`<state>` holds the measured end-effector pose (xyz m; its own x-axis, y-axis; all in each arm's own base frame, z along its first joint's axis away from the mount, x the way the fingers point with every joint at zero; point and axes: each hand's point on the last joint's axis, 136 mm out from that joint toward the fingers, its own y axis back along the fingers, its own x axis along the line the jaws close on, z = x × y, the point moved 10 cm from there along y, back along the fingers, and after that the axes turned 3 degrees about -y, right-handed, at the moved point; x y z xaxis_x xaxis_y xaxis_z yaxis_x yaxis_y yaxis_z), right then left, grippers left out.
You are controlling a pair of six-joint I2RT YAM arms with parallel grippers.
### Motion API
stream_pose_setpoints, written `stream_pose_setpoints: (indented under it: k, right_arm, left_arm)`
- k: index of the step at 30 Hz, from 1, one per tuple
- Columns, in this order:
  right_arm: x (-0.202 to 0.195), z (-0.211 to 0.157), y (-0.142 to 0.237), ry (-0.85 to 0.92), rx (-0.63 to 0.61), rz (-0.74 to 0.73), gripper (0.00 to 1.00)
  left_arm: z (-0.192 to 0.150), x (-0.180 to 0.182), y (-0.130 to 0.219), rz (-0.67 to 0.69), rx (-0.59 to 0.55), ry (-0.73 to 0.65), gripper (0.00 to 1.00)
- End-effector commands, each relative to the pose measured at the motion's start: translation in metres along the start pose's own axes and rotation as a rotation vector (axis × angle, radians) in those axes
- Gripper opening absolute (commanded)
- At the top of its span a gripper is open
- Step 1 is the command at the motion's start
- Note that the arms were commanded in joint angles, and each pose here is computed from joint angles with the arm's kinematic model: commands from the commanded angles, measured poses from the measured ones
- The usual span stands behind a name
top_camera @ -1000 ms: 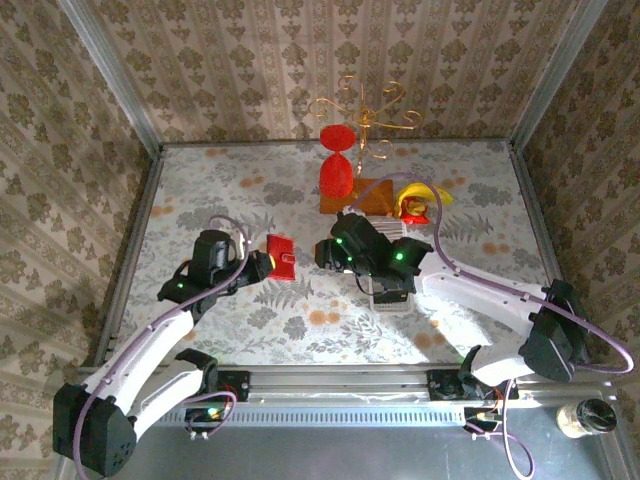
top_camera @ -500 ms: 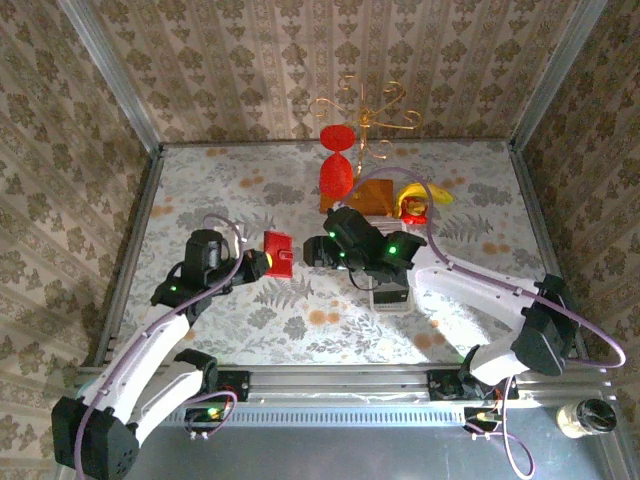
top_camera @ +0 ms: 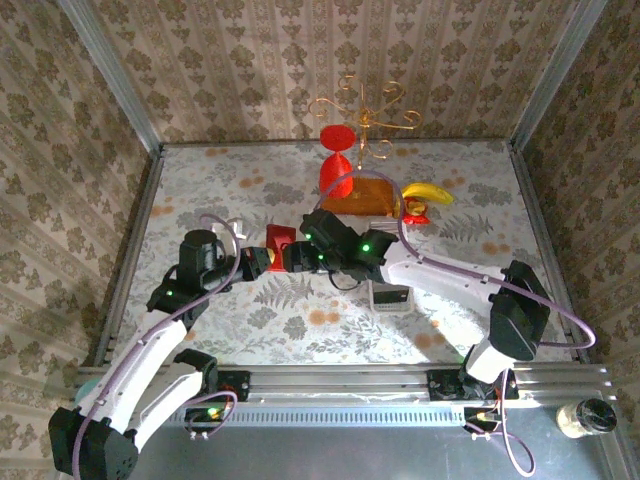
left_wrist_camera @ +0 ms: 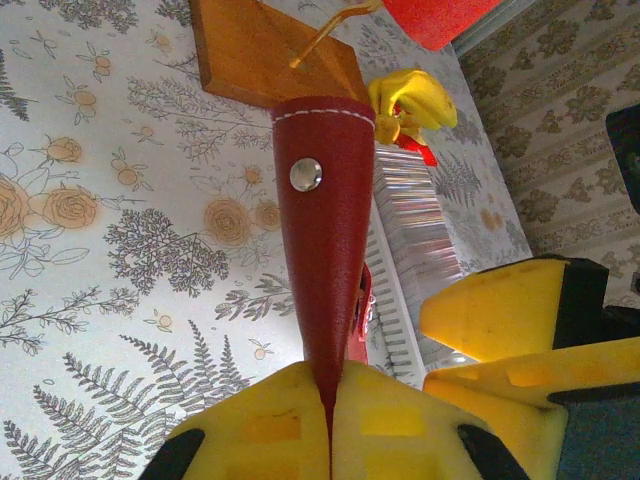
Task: Put the credit cards into the card holder
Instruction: Open the button on the card holder.
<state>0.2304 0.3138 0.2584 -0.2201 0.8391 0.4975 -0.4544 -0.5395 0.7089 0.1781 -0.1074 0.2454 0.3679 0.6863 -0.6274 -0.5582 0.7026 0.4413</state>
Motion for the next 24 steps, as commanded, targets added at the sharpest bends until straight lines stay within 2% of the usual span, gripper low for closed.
stream_pose_setpoints:
  k: [1,20,24]
  right_arm:
    - [0.012,0.009,-0.002,-0.004,-0.027,0.035,0.69]
    - [0.008,0.024,-0.014,-0.074,-0.101,-0.031,0.7]
    - [0.002,0.025,-0.017,-0.066,-0.099,-0.093,0.65]
  left_arm:
    - [0.002,-0.004,0.004,-0.041,-0.019,-0.008,0.0]
    - [0.0,-0.007,0.006,-0.077,-0.027,0.007,0.0]
    - [-0.001,-0.005,0.005,-0.065,-0.024,0.01,0.0]
